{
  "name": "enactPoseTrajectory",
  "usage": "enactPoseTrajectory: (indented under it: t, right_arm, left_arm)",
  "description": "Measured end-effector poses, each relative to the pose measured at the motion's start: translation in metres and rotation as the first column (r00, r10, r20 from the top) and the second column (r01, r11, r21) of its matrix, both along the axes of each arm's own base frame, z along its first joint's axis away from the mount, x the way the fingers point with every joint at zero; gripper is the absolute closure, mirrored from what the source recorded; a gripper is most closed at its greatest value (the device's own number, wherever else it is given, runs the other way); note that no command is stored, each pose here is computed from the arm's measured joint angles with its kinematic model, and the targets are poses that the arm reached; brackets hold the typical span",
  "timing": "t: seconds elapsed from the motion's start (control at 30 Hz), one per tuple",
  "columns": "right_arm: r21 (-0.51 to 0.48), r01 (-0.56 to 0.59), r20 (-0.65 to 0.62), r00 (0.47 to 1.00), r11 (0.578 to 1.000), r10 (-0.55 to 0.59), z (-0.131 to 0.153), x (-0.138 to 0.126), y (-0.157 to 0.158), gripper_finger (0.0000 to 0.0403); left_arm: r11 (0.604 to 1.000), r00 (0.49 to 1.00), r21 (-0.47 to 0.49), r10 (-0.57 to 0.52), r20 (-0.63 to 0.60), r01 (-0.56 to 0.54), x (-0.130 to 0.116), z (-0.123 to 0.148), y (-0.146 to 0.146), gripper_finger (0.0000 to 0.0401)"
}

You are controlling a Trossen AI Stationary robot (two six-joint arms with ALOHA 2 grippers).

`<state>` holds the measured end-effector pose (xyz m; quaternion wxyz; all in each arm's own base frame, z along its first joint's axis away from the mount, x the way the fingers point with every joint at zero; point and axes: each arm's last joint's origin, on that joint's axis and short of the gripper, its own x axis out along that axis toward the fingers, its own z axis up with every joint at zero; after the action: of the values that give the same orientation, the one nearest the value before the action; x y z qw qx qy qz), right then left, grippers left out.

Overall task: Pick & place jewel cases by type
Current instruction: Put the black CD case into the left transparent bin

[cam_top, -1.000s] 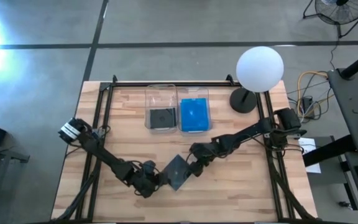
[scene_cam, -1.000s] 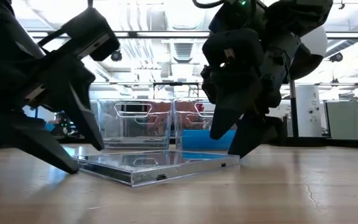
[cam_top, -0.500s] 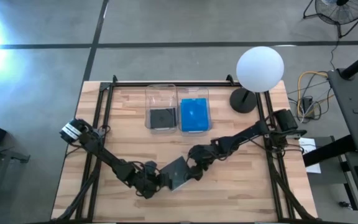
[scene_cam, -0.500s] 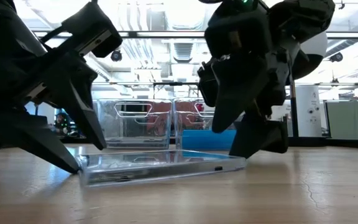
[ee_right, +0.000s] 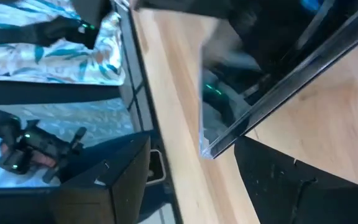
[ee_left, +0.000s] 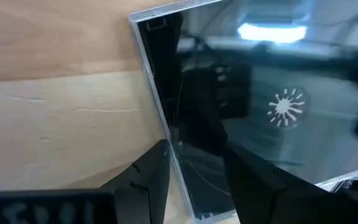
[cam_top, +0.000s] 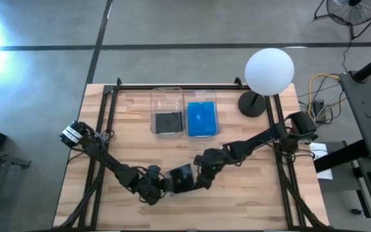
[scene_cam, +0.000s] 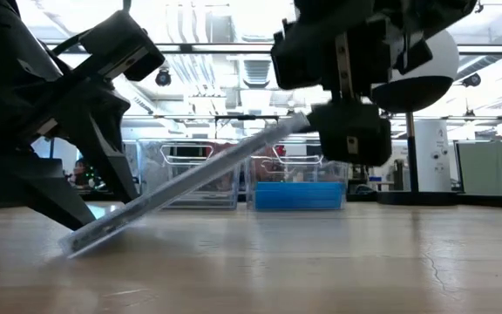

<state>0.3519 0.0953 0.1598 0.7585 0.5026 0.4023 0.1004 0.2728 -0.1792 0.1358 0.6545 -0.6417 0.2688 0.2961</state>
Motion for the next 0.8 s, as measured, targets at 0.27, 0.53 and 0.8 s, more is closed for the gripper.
enactPoseTrajectory:
  t: [0.27, 0.53, 0.8]
  right_arm:
    - [-0.010, 0.025, 0.021, 0.999, 1.000, -0.025, 0.007, -0.001, 0.002, 0.0175]
    - [-0.049, 0.005, 0.130, 0.992, 0.999, 0.002, 0.015, 0.002, 0.002, 0.0175]
    - [-0.118, -0.044, 0.269, 0.960, 0.992, 0.075, 0.030, 0.002, 0.000, 0.0174]
  left_arm:
    - [0.999, 1.000, 0.031, -0.027, -0.002, 0.027, 0.000, 0.000, 0.001, 0.0277]
    - [0.997, 0.998, 0.059, -0.056, -0.008, 0.056, 0.000, 0.001, 0.001, 0.0277]
    - [0.986, 0.991, 0.091, -0.136, -0.020, 0.137, 0.001, 0.003, 0.000, 0.0277]
